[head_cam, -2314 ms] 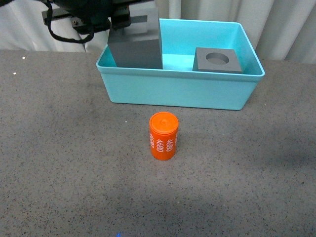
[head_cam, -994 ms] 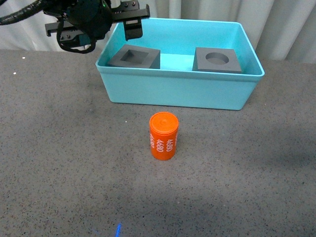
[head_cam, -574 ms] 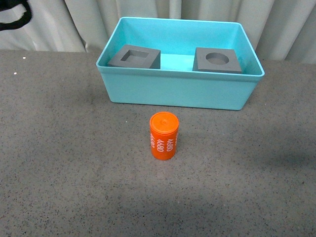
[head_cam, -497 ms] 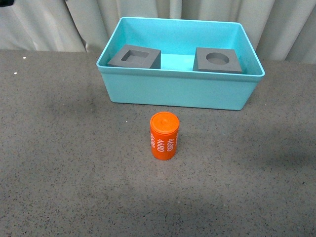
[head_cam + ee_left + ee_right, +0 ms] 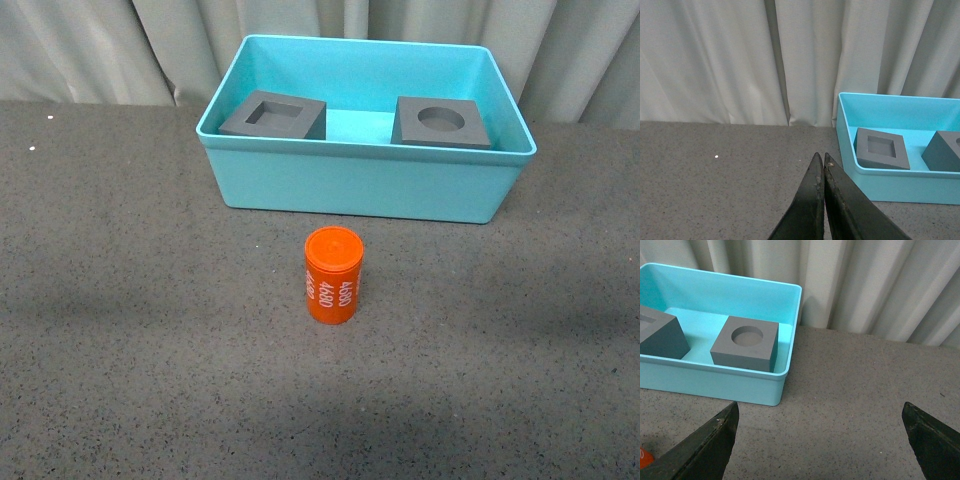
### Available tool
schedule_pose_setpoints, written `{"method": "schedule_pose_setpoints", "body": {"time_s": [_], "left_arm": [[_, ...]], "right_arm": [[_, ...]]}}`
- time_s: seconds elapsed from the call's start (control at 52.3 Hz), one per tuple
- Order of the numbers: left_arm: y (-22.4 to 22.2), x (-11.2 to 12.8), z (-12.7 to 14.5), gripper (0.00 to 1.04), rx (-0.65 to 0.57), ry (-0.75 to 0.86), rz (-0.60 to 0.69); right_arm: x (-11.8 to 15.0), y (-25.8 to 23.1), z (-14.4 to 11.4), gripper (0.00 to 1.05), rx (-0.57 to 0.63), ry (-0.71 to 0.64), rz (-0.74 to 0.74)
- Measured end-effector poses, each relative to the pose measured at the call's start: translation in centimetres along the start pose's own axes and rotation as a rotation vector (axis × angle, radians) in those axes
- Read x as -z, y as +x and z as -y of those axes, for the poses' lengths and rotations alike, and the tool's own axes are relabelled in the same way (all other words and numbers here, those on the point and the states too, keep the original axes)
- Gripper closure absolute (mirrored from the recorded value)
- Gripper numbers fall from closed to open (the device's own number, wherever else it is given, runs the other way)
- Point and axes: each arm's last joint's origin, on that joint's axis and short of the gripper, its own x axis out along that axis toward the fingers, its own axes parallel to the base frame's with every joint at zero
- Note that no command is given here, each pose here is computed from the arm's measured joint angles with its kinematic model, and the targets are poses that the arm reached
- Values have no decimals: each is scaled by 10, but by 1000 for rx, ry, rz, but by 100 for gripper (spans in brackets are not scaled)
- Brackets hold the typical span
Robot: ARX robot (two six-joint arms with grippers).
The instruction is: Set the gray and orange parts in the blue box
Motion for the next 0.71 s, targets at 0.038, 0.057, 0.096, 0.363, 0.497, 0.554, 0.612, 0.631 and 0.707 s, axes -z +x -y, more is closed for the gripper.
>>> {"method": "schedule_pose_setpoints", "body": {"time_s": [0.038, 0.057, 0.096, 0.363, 0.497, 0.554, 0.612, 0.631, 0.707], "left_arm": [[-6, 1, -3, 101, -1, 6, 1], [-10, 2, -4, 101, -1, 6, 0], [-14, 3, -6, 101, 0, 8, -2], [-40, 18, -20, 101, 17, 10, -9], [-52, 17, -25, 101, -7, 10, -5], [-55, 17, -25, 101, -4, 10, -3], [-58, 16, -25, 101, -4, 11, -3], [-59, 17, -25, 101, -5, 11, -4], [-62, 15, -25, 101, -5, 11, 0]], "right_arm": [[0, 0, 0, 10, 0, 0, 0], [0, 0, 0, 10, 0, 0, 0], [0, 0, 0, 10, 0, 0, 0], [0, 0, 0, 10, 0, 0, 0], [0, 0, 0, 10, 1, 0, 0], [0, 0, 0, 10, 1, 0, 0], [0, 0, 0, 10, -1, 0, 0], [0, 0, 0, 10, -1, 0, 0], [0, 0, 0, 10, 0, 0, 0]]}}
